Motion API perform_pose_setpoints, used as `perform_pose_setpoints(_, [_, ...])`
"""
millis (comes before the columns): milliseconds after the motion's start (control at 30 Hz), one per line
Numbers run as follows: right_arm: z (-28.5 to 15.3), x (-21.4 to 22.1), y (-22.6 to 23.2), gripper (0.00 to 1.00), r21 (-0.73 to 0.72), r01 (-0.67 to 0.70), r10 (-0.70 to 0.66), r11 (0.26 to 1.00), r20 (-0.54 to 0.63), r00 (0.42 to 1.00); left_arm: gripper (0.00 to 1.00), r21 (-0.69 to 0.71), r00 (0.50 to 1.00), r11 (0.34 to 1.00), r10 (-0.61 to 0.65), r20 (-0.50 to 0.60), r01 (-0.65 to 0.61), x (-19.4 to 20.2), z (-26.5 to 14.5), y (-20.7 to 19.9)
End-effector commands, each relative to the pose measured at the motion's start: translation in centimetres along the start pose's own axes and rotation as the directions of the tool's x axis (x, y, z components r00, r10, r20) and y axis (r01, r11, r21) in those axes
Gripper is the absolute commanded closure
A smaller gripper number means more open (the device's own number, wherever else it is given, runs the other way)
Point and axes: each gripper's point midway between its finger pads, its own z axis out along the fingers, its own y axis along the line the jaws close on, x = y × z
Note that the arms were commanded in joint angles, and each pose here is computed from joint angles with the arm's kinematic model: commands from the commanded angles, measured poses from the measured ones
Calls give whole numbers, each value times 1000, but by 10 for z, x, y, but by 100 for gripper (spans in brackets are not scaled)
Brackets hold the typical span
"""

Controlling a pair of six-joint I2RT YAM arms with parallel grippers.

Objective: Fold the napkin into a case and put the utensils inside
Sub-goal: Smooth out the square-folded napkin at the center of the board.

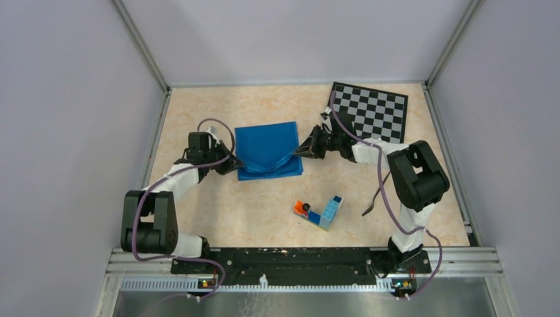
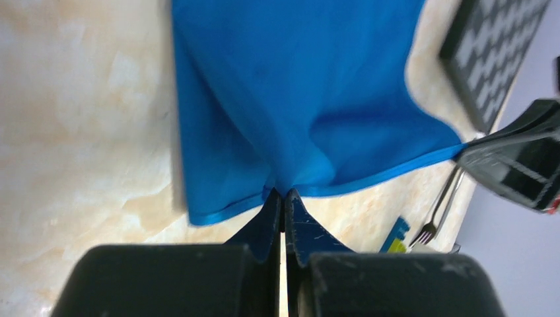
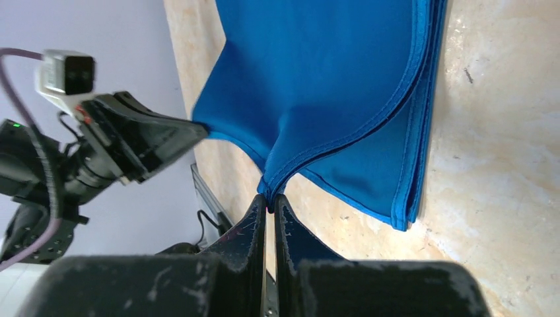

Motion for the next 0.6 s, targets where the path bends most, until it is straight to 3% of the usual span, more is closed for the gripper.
perform_pose_setpoints(0, [7, 2, -20, 100, -5, 12, -12, 1000, -18, 1000, 100, -22, 999, 999, -37, -39, 36, 28, 9, 28])
perform_pose_setpoints(200, [8, -8, -13, 100, -11, 33, -33, 999, -19, 999, 100, 6, 999, 999, -41, -23, 41, 15, 3, 20])
perform_pose_setpoints(567, [2, -108, 80, 100, -120, 183, -163, 976, 159, 974, 100, 139, 979, 982, 101, 175, -126, -113, -7, -78])
